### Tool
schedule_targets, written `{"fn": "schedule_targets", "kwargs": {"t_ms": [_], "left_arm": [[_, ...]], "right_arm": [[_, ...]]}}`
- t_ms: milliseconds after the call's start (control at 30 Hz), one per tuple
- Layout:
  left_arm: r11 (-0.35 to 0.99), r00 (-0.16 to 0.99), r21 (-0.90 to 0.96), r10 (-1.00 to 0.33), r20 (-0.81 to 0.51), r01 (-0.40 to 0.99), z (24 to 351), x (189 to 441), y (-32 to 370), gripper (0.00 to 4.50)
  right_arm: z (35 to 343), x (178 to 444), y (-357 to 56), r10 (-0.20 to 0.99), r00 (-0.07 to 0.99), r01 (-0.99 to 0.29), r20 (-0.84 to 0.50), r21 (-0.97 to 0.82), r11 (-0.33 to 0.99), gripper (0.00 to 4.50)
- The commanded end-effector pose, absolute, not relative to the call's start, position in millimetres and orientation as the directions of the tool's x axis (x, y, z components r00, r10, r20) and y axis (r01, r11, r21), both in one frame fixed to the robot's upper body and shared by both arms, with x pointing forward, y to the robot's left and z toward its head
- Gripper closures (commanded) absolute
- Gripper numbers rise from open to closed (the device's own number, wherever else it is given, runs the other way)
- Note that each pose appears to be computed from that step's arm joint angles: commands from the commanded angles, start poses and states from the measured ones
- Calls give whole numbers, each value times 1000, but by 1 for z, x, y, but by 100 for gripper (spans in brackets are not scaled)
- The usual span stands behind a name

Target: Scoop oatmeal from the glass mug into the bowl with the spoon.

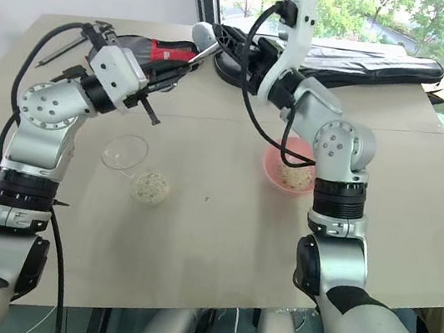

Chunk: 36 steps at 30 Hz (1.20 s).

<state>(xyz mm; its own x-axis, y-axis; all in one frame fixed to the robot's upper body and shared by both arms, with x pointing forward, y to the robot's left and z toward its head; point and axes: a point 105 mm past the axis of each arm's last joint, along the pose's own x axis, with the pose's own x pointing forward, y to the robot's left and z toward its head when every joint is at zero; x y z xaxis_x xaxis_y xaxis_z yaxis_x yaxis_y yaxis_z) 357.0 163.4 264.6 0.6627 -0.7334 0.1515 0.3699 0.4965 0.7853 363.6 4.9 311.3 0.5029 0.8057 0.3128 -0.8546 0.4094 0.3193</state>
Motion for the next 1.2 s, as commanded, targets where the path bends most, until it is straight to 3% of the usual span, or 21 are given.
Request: {"fn": "schedule_targets", "kwargs": {"t_ms": [33, 133, 167, 467, 533, 700, 833, 1000, 1200], "left_arm": [[484, 622, 820, -754, 212, 307, 285, 343, 158, 345], [491, 635, 825, -740, 224, 281, 288, 343, 161, 207], [497, 641, 823, -733, 228, 275, 289, 342, 164, 200], [674, 771, 717, -549, 322, 181, 302, 320, 226, 200], [698, 823, 695, -490, 287, 173, 290, 310, 250, 200], [761, 884, 548, -461, 82, 347, 225, 271, 290, 200], [818, 916, 454, -402, 15, 352, 194, 255, 313, 200], [841, 902, 342, -428, -55, 420, 159, 243, 313, 200], [831, 877, 285, -471, -95, 478, 137, 251, 303, 200]], "right_arm": [[328, 363, 3, 779, 516, -852, 355, 304, 426, 450], [333, 370, -2, 745, 552, -828, 374, 355, 435, 450], [335, 374, -6, 727, 572, -814, 379, 374, 445, 450], [327, 402, -53, 595, 725, -677, 348, 520, 521, 450], [316, 406, -66, 568, 758, -638, 321, 547, 542, 450], [298, 411, -79, 544, 796, -588, 266, 552, 591, 450], [297, 413, -79, 544, 797, -585, 262, 556, 590, 450], [298, 413, -73, 558, 789, -596, 259, 546, 590, 450], [303, 411, -71, 568, 779, -609, 264, 534, 587, 450]]}}
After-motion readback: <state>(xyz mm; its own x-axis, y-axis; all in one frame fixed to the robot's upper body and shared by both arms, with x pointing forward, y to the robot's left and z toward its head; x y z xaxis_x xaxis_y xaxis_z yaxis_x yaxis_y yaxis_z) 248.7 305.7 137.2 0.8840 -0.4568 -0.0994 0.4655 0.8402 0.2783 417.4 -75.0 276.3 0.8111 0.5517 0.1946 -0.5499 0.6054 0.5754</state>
